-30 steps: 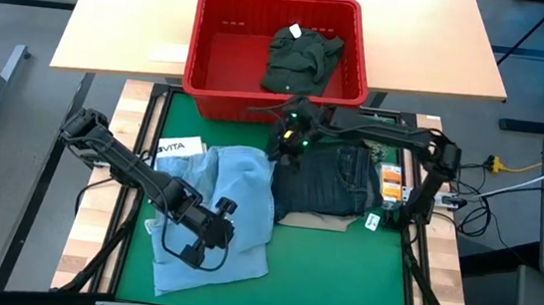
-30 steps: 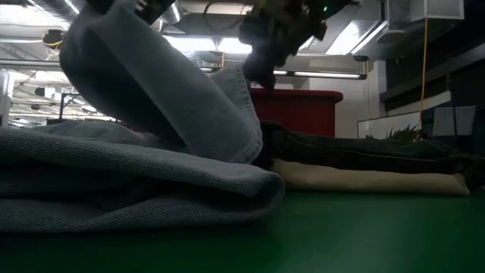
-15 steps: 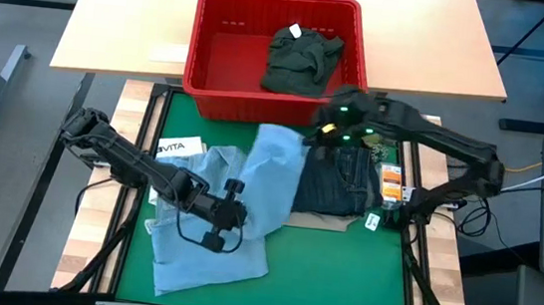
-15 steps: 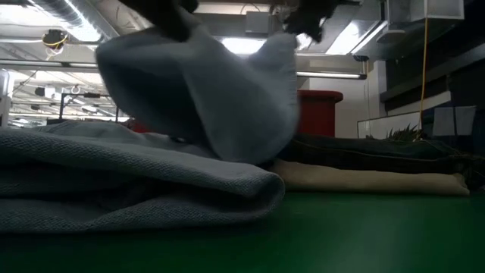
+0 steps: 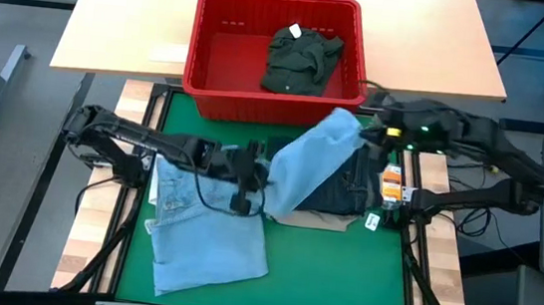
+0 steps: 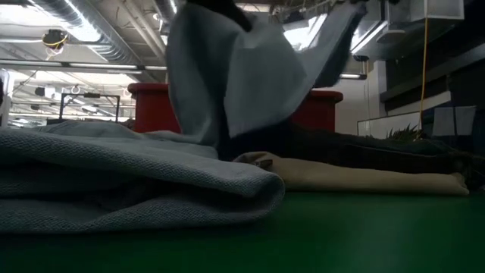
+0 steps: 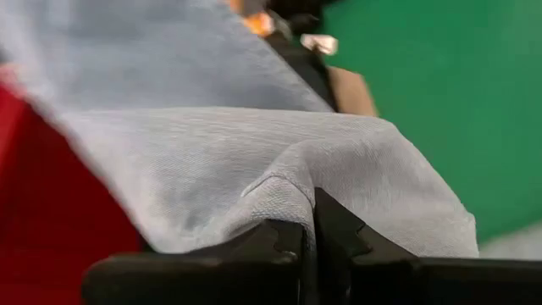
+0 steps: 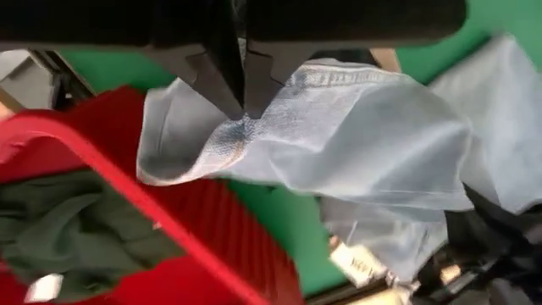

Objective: Fold Laundry from Bin
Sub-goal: Fold the light blue jeans

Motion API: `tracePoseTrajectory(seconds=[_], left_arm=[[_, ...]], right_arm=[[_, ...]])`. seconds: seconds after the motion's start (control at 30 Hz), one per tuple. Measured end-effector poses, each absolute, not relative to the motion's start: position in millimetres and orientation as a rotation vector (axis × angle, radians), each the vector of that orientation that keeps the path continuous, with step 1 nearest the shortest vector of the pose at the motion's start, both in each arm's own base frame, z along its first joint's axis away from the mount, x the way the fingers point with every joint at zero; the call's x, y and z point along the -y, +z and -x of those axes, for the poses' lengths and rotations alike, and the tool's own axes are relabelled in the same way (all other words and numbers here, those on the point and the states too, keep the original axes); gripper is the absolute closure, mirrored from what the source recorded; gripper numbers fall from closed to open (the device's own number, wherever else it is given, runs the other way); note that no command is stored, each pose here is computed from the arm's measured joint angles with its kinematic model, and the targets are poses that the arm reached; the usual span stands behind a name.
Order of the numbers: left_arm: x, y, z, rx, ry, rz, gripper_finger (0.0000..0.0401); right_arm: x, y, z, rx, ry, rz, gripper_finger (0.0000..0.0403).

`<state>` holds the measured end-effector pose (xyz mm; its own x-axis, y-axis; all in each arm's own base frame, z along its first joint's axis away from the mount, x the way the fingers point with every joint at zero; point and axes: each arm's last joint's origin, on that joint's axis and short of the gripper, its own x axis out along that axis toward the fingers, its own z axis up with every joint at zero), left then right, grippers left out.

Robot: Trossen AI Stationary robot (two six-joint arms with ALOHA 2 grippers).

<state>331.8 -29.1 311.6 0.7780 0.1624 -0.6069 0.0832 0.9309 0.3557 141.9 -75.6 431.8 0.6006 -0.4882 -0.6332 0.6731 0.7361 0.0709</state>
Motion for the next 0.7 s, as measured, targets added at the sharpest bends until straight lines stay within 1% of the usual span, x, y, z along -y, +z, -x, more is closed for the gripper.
tracePoseTrajectory(seconds=[0.23,0.43,0.53,0.7], left_arm=[[-14.6,330.1,-340.7,-0.569,0.102,-0.468,0.0397],[-50.3,339.2,-342.3,-0.477,0.148,-0.451,0.0397],[-64.0,343.4,-342.0,-0.416,0.109,-0.43,0.0397],[-75.5,354.1,-335.0,-0.319,-0.013,-0.406,0.0397]], right_arm=[[54.6,442.3,-118.4,-0.53,-0.726,-0.324,0.0402],[49.1,451.2,-110.5,-0.419,-0.75,-0.321,0.0402],[47.6,455.2,-104.1,-0.372,-0.764,-0.318,0.0402],[44.0,460.9,-89.0,-0.302,-0.813,-0.298,0.0402]])
